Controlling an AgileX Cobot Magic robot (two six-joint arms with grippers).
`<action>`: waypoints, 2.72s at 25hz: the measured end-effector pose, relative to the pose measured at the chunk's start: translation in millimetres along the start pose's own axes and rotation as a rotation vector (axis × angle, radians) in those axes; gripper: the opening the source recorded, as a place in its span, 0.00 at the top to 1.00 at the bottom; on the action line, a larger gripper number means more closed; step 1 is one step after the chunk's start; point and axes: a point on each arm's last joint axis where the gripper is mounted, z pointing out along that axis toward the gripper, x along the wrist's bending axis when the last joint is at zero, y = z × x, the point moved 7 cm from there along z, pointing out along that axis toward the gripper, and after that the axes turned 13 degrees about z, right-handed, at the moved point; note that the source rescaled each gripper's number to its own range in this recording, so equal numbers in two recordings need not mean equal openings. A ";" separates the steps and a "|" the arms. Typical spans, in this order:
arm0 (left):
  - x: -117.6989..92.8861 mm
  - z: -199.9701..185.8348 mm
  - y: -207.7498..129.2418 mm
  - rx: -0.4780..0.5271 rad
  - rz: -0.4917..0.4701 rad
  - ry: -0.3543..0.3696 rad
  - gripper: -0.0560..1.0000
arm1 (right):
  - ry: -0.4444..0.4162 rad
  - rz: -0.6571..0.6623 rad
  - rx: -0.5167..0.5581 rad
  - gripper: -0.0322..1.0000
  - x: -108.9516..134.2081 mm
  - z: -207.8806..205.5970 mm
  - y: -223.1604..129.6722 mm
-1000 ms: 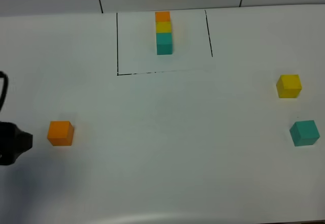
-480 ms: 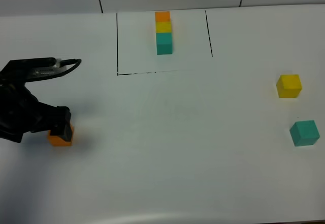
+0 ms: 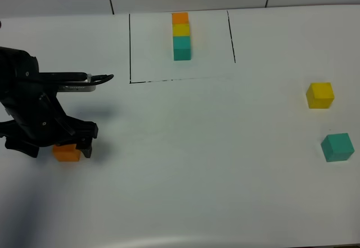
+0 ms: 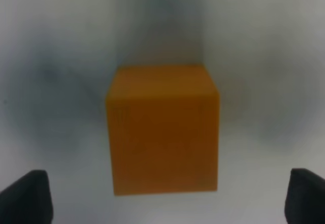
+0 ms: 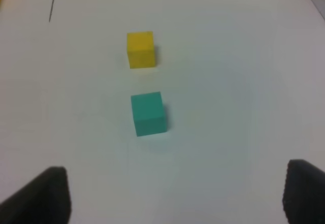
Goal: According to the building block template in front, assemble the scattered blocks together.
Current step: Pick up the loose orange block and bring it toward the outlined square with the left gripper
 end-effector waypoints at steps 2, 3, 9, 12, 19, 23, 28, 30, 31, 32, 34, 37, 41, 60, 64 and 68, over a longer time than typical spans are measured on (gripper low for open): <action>0.1 5.0 2.4 -0.004 0.000 0.001 0.16 | 0.000 0.000 0.000 0.29 0.0 0.0 0.0; 0.1 6.2 3.2 -0.006 0.000 0.001 0.21 | 0.000 0.000 0.000 0.29 0.0 0.0 0.0; 0.8 6.2 4.9 -0.016 0.004 0.005 0.95 | 0.000 0.000 0.000 0.29 0.0 0.0 0.0; 0.8 6.2 5.2 -0.018 0.004 0.005 0.94 | 0.000 0.000 0.000 0.29 0.0 0.0 0.0; 1.1 1.1 5.8 0.003 0.086 0.006 0.94 | 0.000 0.000 0.000 0.29 0.0 0.0 0.0; -0.9 -10.8 16.5 -0.008 0.228 0.009 0.94 | 0.000 0.000 0.000 0.29 0.0 0.0 0.0; -25.2 -30.6 36.9 -0.059 0.529 0.021 0.94 | 0.000 0.001 0.000 0.29 0.0 0.0 0.0; -39.7 -42.4 48.0 -0.093 0.635 0.029 0.94 | 0.000 0.001 0.000 0.29 0.0 0.0 0.0; -45.8 -46.5 52.8 -0.099 0.672 0.031 0.94 | 0.000 0.001 0.000 0.29 0.0 0.0 0.0; -53.4 -52.5 59.5 -0.112 0.713 0.034 0.94 | 0.000 0.001 0.000 0.29 0.1 0.0 0.0; -68.2 -59.1 71.0 -0.109 0.791 0.035 0.94 | 0.002 0.002 0.001 0.29 0.4 0.0 -0.1; -89.0 -63.0 84.3 -0.078 0.889 0.030 0.94 | 0.002 0.002 0.001 0.29 0.4 0.0 -0.1; -119.5 -65.6 103.0 -0.057 1.020 0.061 0.94 | 0.003 0.002 0.001 0.29 0.5 0.0 -0.2; -179.1 -11.0 147.3 -0.006 1.494 0.152 0.95 | 0.006 0.004 0.002 0.29 1.0 0.0 -0.3; -185.1 -4.9 153.9 -0.055 1.523 0.151 0.95 | 0.006 0.004 0.002 0.29 1.0 0.0 -0.3; -190.1 -1.7 155.4 -0.082 1.520 0.132 0.95 | 0.008 0.004 0.002 0.29 1.3 0.0 -0.4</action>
